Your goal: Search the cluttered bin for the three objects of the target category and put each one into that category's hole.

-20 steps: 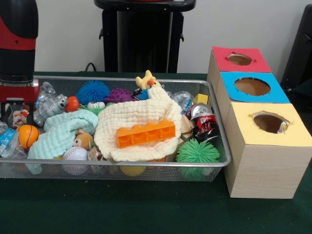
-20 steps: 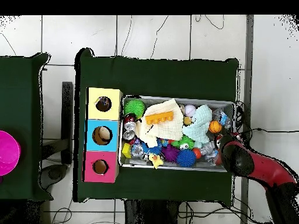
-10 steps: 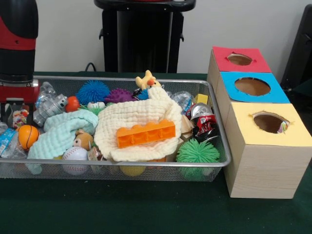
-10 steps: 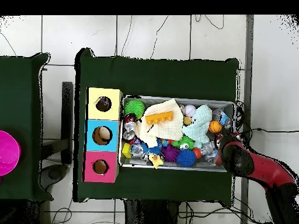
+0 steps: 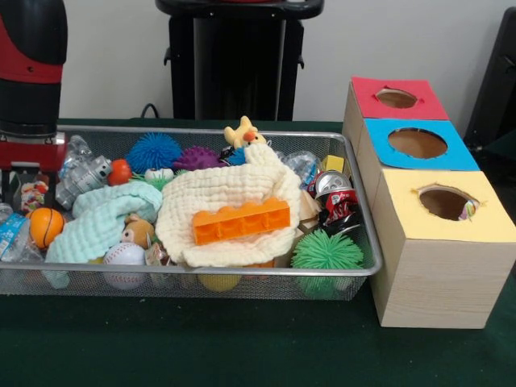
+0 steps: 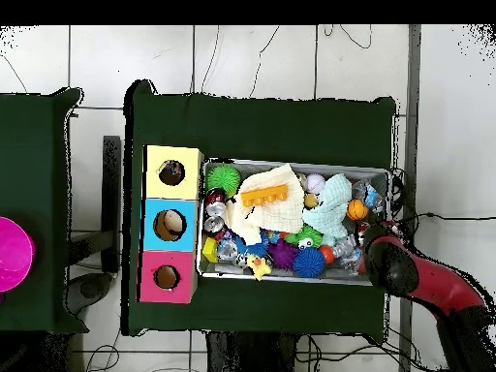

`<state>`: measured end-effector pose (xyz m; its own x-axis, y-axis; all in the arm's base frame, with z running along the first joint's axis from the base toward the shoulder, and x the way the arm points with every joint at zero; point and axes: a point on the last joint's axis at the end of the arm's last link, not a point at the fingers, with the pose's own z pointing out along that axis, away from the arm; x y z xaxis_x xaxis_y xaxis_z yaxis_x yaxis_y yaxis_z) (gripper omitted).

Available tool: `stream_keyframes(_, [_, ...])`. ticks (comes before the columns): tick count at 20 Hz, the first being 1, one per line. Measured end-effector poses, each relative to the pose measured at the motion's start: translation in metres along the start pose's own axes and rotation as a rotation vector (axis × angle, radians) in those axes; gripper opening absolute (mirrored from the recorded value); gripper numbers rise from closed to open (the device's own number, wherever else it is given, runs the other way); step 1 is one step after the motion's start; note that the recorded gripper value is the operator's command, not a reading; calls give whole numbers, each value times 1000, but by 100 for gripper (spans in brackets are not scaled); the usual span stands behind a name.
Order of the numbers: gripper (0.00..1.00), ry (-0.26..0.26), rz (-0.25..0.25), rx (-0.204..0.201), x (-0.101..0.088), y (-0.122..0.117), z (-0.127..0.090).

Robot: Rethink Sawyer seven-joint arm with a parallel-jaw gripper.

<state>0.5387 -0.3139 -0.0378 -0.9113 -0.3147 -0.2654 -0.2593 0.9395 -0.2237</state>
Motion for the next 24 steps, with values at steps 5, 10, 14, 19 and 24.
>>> stream_keyframes(5, [100, -10, 10, 15, 1, 2, 0])
stream_keyframes(10, [100, -9, 11, 34, 2, 6, 0])
stream_keyframes(14, [100, 16, 4, 38, 3, 16, -1])
stream_keyframes(19, [100, 72, -12, -24, 11, 64, 8])
stream_keyframes(24, [100, 90, -13, -15, 9, 73, 6])
